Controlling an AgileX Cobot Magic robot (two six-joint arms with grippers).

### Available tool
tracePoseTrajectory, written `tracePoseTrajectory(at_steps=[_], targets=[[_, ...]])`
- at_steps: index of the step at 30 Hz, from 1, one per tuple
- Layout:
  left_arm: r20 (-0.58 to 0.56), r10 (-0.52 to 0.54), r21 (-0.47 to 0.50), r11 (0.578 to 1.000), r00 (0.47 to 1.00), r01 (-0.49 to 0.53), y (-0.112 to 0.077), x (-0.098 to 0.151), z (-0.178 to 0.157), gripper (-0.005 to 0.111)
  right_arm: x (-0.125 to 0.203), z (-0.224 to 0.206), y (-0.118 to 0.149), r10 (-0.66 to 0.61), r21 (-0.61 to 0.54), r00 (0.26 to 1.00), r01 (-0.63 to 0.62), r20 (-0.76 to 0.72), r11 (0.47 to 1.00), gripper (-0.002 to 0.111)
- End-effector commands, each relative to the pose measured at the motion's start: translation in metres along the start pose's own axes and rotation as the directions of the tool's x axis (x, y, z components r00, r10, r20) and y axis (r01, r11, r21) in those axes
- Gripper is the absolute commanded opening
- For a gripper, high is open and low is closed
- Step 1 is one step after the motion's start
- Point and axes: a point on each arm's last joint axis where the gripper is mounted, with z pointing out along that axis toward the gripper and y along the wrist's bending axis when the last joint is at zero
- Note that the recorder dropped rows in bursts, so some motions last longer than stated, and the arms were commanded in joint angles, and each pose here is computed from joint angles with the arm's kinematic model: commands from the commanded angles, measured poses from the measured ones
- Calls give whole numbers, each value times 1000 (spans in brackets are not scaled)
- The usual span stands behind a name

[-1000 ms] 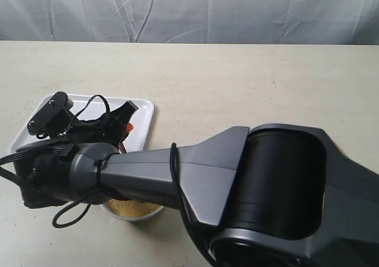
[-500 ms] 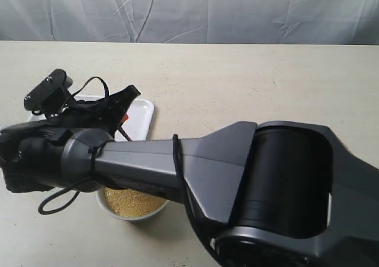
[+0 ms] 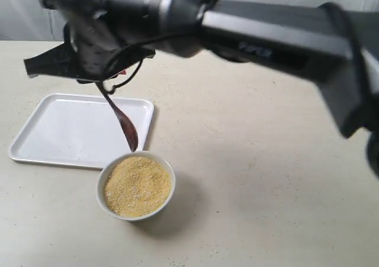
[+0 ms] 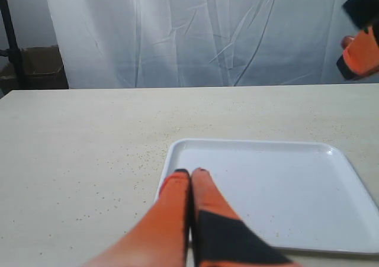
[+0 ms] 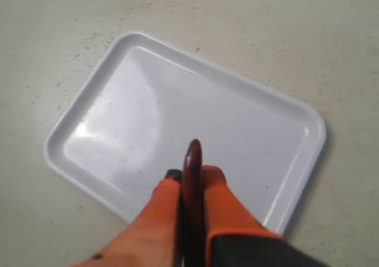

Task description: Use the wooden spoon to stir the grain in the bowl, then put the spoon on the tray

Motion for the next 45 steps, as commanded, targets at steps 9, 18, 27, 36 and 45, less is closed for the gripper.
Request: tracePoseTrajectory(at_steps=[9,18,27,36,45], targets=[[13,0,0,1000,1000,0,0,0,0,0,48,-1,-87,164,-238,955,-105,246,966,-1],[13,0,0,1000,1000,0,0,0,0,0,78,35,-66,434,-234,889,-395,146,888,-1],[13,0,0,1000,1000,0,0,0,0,0,91,53,-64,477,-204,873,-452,101,869,-1],[13,0,0,1000,1000,0,0,0,0,0,93,55,-63,481,-203,872,-457,87,866,43],[13,0,0,1000,1000,0,0,0,0,0,94,56,-69,418,-232,908,-403,17,885,46]])
